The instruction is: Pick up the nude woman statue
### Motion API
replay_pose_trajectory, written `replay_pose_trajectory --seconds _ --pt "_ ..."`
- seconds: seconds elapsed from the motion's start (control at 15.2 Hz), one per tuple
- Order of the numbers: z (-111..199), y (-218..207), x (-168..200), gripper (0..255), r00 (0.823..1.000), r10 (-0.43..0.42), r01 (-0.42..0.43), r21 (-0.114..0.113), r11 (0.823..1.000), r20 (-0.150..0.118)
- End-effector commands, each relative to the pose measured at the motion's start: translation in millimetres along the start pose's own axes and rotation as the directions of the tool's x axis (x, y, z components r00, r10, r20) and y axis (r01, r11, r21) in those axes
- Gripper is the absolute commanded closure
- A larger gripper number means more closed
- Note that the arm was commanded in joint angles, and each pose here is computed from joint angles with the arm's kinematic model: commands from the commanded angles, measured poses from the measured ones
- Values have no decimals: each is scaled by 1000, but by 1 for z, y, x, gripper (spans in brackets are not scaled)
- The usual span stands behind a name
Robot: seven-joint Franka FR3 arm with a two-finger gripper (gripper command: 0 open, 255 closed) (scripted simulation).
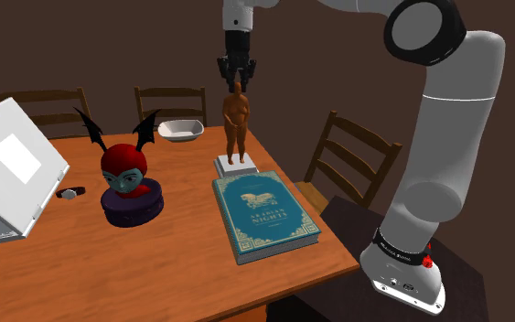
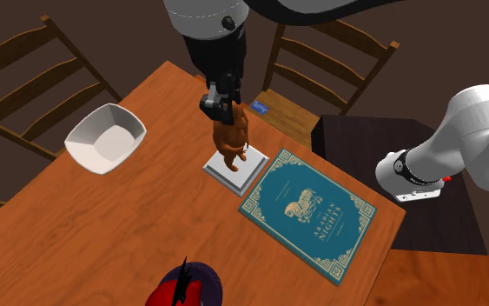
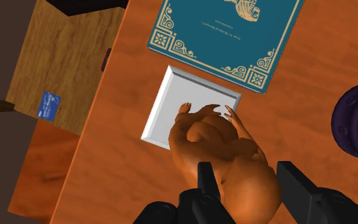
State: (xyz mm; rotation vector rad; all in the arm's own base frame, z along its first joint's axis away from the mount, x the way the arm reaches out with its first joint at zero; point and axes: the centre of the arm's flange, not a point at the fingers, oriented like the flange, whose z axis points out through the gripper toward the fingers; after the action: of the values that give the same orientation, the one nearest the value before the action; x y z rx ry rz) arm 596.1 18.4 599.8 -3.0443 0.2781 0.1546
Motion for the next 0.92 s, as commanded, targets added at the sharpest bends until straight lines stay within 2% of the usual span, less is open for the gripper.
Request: replay_pose_trajectory --seconds 0.0,0.46,0.86 --pt "0 0 0 255 1000 0 0 0 1000 0" --pt "1 0 0 255 1000 0 0 0 1000 0" --pt "-30 -2 -3 255 1000 0 0 0 1000 0"
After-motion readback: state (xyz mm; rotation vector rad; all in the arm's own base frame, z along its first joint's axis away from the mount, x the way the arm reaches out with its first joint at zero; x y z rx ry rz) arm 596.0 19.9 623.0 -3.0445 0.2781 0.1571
